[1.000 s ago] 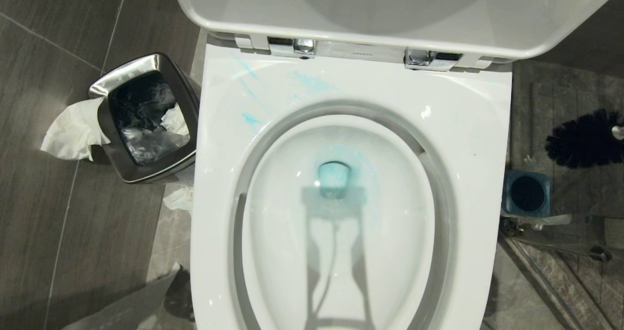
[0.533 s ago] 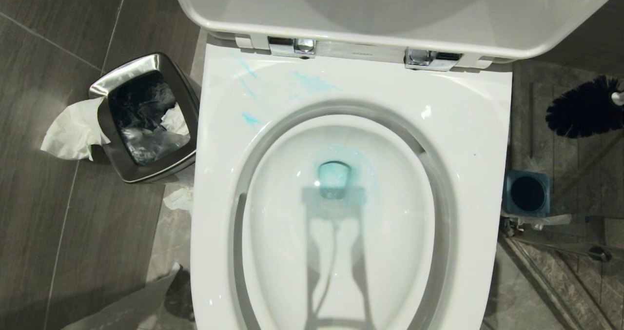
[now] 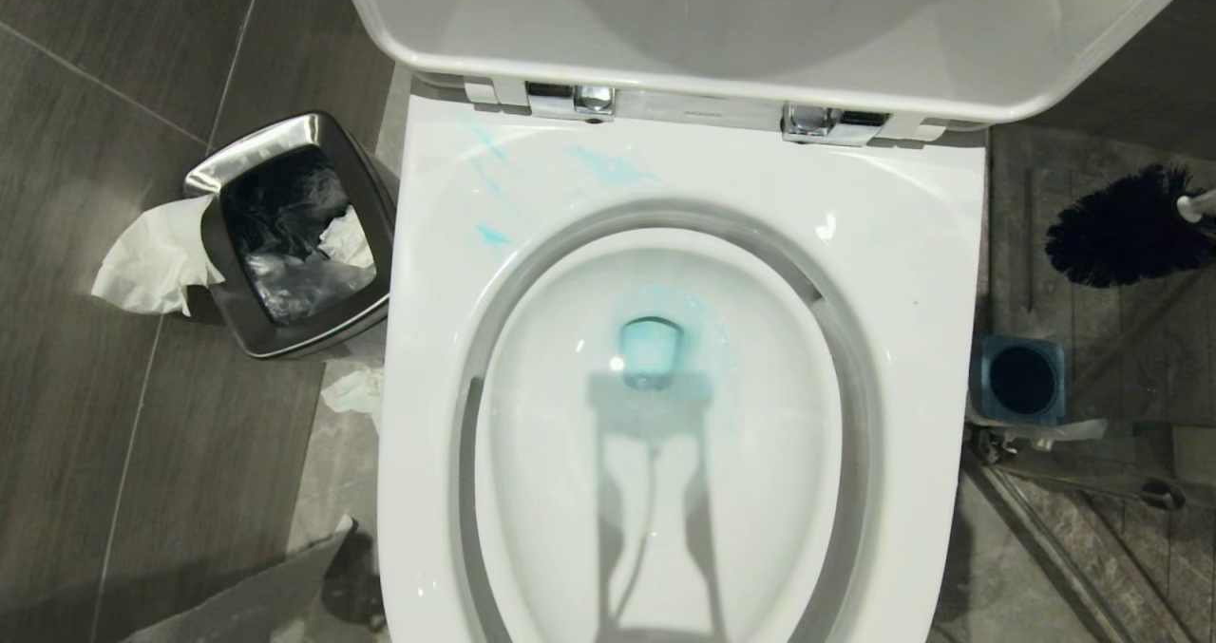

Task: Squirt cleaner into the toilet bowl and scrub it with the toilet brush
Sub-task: Scrub the toilet bowl

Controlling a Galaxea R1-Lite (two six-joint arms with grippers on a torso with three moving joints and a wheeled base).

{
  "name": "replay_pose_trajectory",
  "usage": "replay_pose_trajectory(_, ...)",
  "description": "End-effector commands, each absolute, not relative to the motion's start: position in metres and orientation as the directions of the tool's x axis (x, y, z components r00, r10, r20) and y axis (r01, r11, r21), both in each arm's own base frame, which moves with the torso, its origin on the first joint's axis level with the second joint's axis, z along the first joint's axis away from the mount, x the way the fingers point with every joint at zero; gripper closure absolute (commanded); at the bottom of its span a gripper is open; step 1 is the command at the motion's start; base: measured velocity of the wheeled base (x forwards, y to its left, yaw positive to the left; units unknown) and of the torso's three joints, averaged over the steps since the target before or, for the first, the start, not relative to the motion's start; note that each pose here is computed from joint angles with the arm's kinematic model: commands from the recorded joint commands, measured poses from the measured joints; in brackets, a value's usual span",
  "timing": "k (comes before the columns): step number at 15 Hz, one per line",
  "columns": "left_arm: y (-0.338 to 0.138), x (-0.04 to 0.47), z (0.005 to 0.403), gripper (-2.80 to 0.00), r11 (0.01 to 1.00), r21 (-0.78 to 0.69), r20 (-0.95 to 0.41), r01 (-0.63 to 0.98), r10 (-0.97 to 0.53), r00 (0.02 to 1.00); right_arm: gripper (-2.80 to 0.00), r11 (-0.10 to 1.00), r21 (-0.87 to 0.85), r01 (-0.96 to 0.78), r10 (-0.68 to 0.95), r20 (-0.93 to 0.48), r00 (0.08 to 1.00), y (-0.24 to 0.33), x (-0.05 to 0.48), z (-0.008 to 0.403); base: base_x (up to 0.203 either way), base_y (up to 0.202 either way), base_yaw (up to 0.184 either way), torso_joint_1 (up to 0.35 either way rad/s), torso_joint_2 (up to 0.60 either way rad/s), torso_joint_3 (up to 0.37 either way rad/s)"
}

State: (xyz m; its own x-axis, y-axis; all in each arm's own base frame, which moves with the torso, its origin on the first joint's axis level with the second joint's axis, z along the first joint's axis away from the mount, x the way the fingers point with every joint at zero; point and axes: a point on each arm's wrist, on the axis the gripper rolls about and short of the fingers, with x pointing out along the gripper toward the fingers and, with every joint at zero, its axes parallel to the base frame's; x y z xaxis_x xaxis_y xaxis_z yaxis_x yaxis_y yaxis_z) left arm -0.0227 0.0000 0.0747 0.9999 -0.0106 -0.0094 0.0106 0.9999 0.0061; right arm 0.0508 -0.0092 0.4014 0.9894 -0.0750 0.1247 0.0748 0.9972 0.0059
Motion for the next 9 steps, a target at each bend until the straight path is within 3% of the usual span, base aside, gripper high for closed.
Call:
replay_pose_trajectory(1, 0.0000, -0.0226, 0.0743, 0.00, 1.000, 0.006, -0.011, 0.011, -0.011, 1.000, 0.00, 0.998, 0.004, 0.061, -0.061, 0.129, 0.990, -0.0072, 0.0446, 0.4006, 0.000, 0.000, 0.000, -0.002, 0.01, 0.173)
replay_pose_trajectory(9, 0.0000, -0.0226, 0.0743, 0.00, 1.000, 0.006, -0.011, 0.011, -0.011, 1.000, 0.00, 0.998, 0.003, 0.061, -0.061, 0.134, 0.989, -0.0064, 0.0414, 0.4004, 0.000, 0.000, 0.000, 0.001, 0.00, 0.197)
